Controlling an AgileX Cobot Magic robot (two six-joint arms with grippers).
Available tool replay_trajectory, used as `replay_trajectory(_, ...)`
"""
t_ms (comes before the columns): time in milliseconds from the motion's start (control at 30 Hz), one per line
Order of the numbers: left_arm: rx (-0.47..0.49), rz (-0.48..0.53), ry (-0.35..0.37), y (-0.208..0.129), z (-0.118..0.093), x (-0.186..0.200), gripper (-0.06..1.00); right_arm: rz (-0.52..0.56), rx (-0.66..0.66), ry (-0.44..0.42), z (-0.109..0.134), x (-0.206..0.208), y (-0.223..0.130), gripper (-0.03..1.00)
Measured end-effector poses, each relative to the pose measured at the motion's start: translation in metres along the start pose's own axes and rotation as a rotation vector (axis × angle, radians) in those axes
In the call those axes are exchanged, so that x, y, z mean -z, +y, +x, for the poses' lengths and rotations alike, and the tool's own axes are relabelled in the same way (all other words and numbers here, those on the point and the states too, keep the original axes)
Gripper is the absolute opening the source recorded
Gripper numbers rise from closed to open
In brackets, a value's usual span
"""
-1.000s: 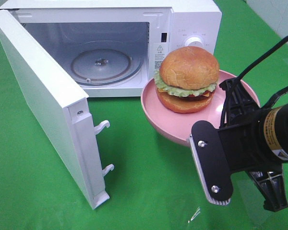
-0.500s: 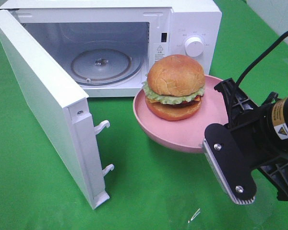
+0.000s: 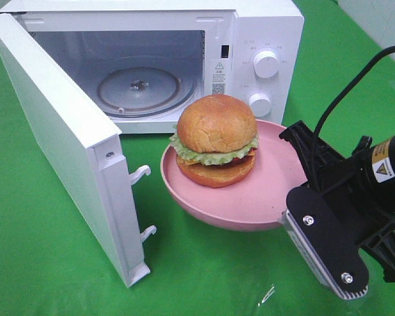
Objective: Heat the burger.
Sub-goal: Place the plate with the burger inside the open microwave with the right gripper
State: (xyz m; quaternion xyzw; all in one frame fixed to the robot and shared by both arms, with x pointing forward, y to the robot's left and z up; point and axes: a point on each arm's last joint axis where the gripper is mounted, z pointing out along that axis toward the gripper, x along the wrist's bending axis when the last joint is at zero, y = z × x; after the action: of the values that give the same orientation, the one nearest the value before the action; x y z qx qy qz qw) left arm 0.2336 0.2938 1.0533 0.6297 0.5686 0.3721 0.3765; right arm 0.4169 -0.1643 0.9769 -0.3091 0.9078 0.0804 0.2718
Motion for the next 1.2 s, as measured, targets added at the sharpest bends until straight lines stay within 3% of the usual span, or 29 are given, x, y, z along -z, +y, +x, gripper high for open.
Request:
replay_trajectory(267, 0.000, 0.000, 0.000, 0.000, 0.000, 0.000, 0.98, 0.002, 0.001, 0.007, -0.011, -0.009, 0.000, 0.08)
replay_trajectory(500, 0.000, 0.000, 0.000, 0.000, 0.000, 0.000, 0.98, 0.000, 0.001, -0.036, -0.034, -0.019, 0.000, 0.08)
replay_trajectory(800, 0.000, 0.000, 0.000, 0.000, 0.000, 0.000, 0.98, -0.040, 0.079, -0.095, -0.045, -0.037, 0.020, 0.08)
replay_trajectory(1200, 0.000, 0.000, 0.000, 0.000, 0.000, 0.000, 0.98, -0.049, 0.083, -0.114, -0.065, -0.059, 0.026, 0.08)
